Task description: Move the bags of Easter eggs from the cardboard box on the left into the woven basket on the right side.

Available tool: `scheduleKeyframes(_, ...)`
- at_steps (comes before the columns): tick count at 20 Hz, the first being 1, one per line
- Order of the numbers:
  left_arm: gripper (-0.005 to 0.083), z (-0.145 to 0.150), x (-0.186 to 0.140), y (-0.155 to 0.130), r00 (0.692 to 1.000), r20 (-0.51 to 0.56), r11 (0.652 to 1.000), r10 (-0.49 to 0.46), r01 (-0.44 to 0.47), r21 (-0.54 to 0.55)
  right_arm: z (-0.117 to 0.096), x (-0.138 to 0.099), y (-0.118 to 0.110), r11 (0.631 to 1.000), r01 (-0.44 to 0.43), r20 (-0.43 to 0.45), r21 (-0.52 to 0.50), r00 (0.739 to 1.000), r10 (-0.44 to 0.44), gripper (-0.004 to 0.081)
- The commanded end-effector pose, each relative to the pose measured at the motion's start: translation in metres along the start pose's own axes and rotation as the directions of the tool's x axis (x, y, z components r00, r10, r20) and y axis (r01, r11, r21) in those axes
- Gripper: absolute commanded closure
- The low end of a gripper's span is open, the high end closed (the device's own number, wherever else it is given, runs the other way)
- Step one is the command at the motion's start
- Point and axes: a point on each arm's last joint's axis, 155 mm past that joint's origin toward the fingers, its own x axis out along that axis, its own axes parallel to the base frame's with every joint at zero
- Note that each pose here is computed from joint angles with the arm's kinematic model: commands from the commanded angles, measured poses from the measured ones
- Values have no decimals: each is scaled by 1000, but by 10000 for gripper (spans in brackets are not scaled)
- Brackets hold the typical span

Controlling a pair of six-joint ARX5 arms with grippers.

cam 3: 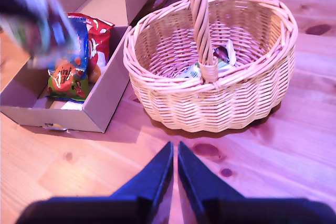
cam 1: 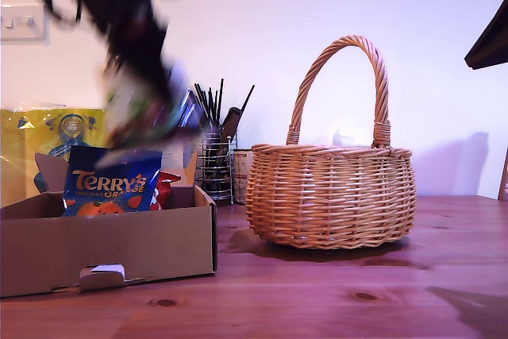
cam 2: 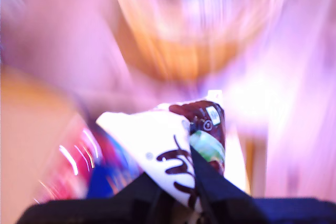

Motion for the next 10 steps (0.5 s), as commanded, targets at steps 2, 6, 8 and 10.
scheduleKeyframes(2,797,25,8,-8,994,98,998,-43,47,-38,10,-1,3,1000,-10,29,-15,1000,11,782)
scheduleKeyframes(6,797,74,32,0,966,258,1000,-3,5,-9,10,-1,3,1000,-10,29,-15,1000,11,782)
scheduleKeyframes(8,797,100,45,2,938,347,1000,9,-11,4,10,-1,3,1000,-11,29,-14,1000,11,782)
scheduleKeyframes(10,797,111,61,3,922,387,1000,11,-9,-8,10,-1,3,1000,-11,29,-15,1000,11,782)
